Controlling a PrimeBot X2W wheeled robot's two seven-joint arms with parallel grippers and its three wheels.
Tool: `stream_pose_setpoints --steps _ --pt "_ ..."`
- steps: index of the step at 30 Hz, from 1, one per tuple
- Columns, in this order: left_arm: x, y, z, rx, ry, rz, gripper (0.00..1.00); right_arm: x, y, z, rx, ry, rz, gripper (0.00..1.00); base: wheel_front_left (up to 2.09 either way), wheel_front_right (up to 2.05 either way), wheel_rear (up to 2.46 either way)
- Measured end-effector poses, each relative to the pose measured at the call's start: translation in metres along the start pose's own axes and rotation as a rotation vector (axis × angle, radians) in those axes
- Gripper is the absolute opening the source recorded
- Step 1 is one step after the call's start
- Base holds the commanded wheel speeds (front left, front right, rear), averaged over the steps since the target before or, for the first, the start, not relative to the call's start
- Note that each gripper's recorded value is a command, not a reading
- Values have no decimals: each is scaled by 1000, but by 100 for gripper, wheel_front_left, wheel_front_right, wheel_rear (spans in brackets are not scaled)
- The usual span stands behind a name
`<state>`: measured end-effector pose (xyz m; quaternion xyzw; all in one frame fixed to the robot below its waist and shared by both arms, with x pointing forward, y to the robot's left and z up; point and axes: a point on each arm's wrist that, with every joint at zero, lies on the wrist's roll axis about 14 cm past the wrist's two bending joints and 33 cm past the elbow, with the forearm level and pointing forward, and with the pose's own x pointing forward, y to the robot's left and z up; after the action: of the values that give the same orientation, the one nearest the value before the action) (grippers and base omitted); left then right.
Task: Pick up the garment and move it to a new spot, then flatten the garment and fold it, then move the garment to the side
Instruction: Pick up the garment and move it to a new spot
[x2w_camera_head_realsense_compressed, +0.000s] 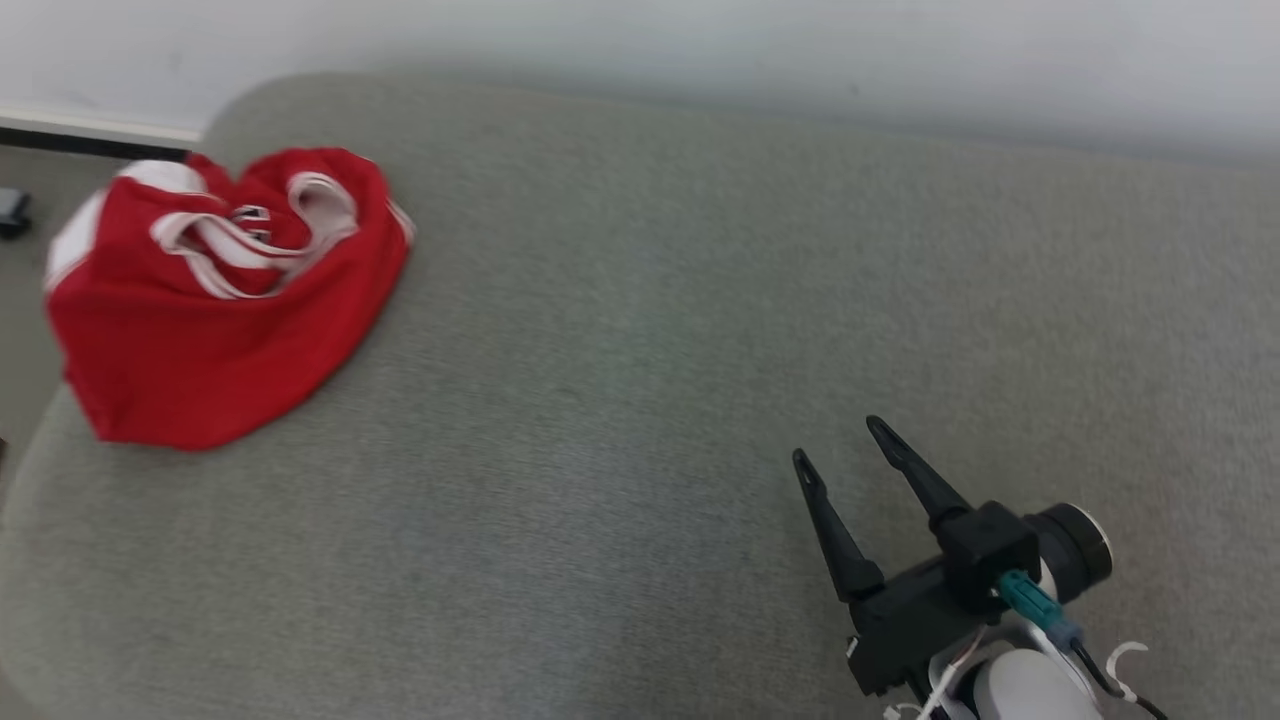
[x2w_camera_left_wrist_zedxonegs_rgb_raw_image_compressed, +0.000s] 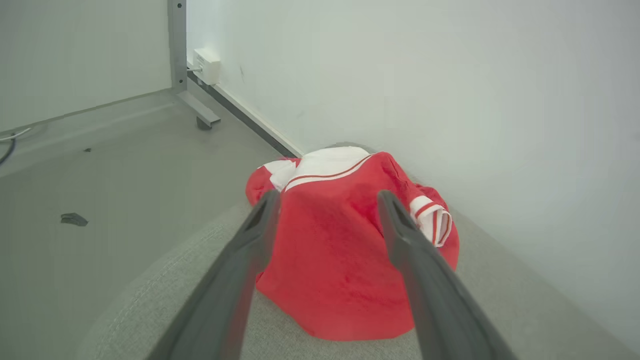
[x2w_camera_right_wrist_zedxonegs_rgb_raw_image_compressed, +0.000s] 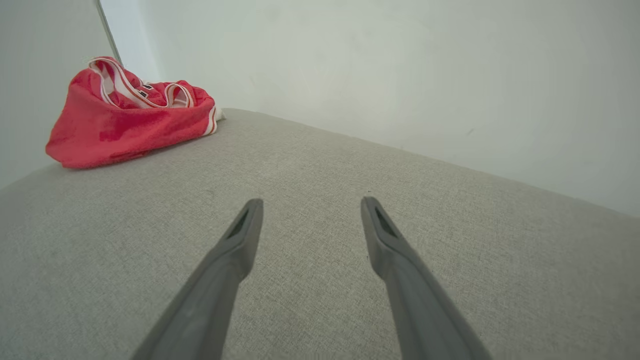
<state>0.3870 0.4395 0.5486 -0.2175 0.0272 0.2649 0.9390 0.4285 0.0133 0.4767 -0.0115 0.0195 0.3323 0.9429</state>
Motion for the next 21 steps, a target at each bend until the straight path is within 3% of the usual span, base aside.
stream_pose_setpoints --steps 3,7,21 --pt "22 0 -5 0 69 42 100 2 -10 -14 20 23 -16 100 0 0 0" --pt "50 -7 -22 -108 175 78 100 -2 -23 -34 48 61 -48 100 0 0 0" --pt "110 -51 -76 -38 325 111 100 -26 -66 -83 95 162 -177 100 0 0 0"
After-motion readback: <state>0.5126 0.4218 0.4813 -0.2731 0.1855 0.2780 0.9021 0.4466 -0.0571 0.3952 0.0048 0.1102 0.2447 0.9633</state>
